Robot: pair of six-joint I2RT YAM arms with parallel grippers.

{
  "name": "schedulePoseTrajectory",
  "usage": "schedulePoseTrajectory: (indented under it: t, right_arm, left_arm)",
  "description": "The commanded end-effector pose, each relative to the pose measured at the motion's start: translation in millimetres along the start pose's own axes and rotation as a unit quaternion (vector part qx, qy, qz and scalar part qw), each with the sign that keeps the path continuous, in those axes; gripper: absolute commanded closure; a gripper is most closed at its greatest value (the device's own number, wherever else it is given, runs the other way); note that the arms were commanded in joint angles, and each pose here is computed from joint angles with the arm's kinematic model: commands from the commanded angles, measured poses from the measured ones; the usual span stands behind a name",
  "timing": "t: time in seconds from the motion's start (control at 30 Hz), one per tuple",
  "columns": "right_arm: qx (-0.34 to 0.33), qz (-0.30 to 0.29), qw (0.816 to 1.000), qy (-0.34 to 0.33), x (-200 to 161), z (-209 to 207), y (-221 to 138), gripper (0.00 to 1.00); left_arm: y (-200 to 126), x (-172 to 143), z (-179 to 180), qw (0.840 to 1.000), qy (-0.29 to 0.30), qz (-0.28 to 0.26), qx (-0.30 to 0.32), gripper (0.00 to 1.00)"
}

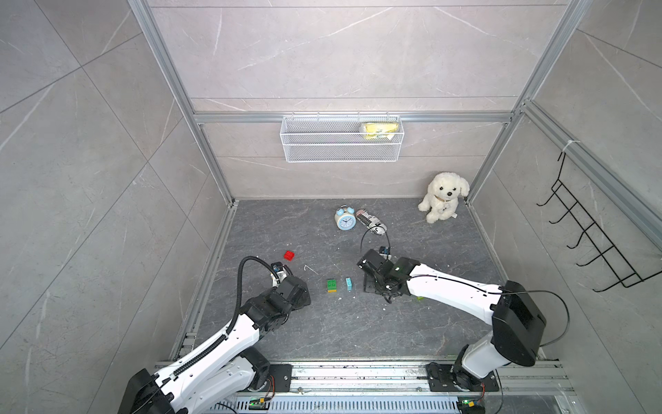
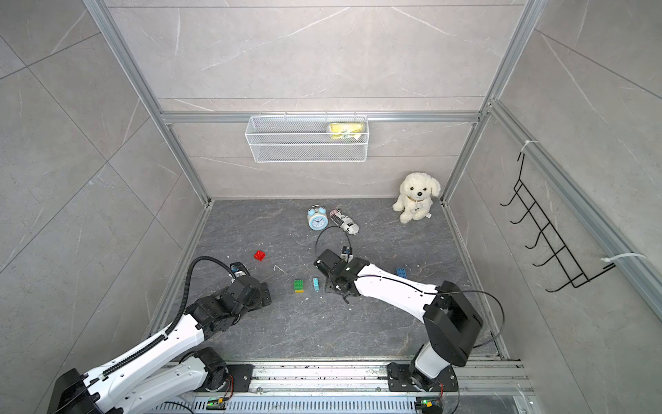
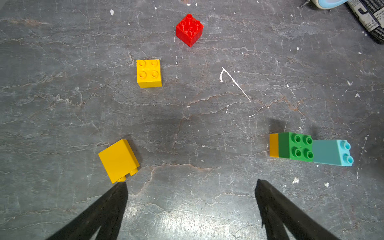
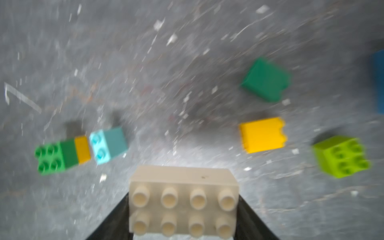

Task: Assemble the letter h with lego
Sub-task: Place the lego brick at the center of the board.

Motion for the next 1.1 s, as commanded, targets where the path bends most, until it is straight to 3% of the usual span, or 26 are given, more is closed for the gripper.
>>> schedulePoseTrajectory:
  t: [0.0, 0.17, 0.27, 0.53, 0.67, 0.87, 0.9, 0.97, 1.07]
  right_arm:
    - [0.006, 0.026, 0.998, -0.049, -26, 25, -4, 0.74]
    - [-0.003, 0.040, 0.995, -0.087, -75, 49, 0, 0.73]
    - [0.003, 0.050, 0.994, -0.101, -99, 62, 7, 0.67]
    - [0.004, 0.071, 0.994, -0.077, -134, 84, 37, 0.60]
    - [0.010, 0.075, 0.996, -0.057, -140, 88, 44, 0.44]
    - [0.050, 0.086, 0.994, -0.037, -141, 98, 39, 0.29]
    - [0.060, 0.083, 0.994, -0.037, -139, 100, 34, 0.16]
    - [0.079, 0.077, 0.993, -0.044, -134, 103, 24, 0.08]
    - [0.086, 0.064, 0.993, -0.052, -126, 100, 14, 0.06]
  left_arm:
    - [-3, 2, 10, 1.000, -0.013, -0.014, 0.024, 0.00]
    - [-6, 3, 15, 0.999, -0.020, -0.021, 0.033, 0.00]
    - [-8, 3, 18, 0.999, -0.026, -0.024, 0.038, 0.00]
    - [-12, 2, 30, 0.996, -0.042, -0.031, 0.068, 0.00]
    - [-13, 2, 34, 0.996, -0.047, -0.035, 0.073, 0.00]
    - [-15, 1, 39, 0.994, -0.055, -0.043, 0.081, 0.00]
    - [-15, 1, 39, 0.994, -0.054, -0.043, 0.081, 0.00]
    - [-15, 2, 39, 0.994, -0.054, -0.046, 0.079, 0.00]
    - [-13, 1, 38, 0.995, -0.053, -0.046, 0.075, 0.00]
Point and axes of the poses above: each gripper's point midway between its finger pads, its own y axis out along the fingers, its own z axis along the line the jaws close on, x = y × z, the point moved 3 cm from there along -y, back along the fingers, and after that the axes turned 10 degrees about y, right-handed, at the moved point
